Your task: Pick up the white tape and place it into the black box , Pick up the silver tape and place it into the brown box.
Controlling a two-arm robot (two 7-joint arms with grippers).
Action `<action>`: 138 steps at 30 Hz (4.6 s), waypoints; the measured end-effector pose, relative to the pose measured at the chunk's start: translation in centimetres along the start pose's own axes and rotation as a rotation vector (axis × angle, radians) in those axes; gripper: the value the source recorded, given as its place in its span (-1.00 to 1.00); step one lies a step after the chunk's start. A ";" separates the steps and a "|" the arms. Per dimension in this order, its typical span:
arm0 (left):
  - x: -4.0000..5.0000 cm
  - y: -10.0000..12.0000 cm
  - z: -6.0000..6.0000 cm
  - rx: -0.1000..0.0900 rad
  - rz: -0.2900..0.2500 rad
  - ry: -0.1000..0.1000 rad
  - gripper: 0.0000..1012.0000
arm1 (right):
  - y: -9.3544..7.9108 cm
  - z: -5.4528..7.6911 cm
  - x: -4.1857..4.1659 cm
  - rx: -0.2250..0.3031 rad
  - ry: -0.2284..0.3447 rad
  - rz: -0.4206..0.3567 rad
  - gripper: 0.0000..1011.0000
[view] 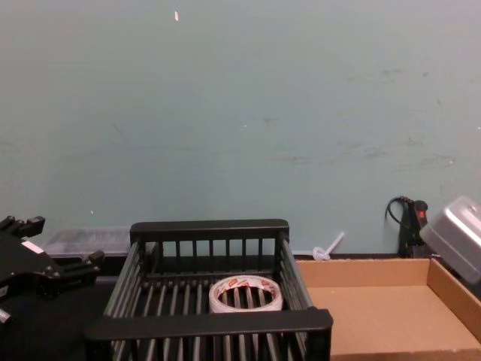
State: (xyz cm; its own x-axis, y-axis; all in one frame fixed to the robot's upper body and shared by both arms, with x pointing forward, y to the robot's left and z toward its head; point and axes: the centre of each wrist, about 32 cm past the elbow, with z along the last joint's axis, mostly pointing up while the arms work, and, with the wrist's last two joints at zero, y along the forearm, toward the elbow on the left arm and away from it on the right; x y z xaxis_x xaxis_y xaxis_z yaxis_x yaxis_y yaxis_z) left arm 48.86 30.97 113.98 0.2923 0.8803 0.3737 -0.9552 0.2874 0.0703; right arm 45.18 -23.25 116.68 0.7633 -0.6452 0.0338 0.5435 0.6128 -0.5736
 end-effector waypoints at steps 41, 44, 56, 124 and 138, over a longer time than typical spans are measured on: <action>0.00 0.0 0.0 0.000 0.000 0.000 0.98 | -0.3 0.3 0.12 0.020 -0.010 -0.007 -0.67; 0.00 0.0 0.0 0.000 0.000 0.000 0.98 | -0.6 0.5 0.35 0.036 -0.012 -0.021 -0.67; 0.00 0.0 0.0 0.000 0.000 0.000 0.98 | -1.7 1.7 2.42 0.118 0.019 -0.149 -0.67; 0.00 0.0 0.0 0.000 0.000 0.000 0.98 | 1.6 2.3 7.31 0.134 0.129 -0.466 0.70; 0.00 0.0 0.0 0.000 0.000 0.000 0.98 | 1.6 2.3 7.31 0.134 0.129 -0.466 0.98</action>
State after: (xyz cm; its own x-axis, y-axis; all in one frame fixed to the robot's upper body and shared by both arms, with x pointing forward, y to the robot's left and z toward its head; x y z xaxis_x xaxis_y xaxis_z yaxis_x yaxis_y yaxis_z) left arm 48.86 30.97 113.98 0.2923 0.8803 0.3737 -0.9553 0.2873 0.0702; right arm 52.43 -25.94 117.89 0.3837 -0.9102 0.1557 0.8630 0.2934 -0.4113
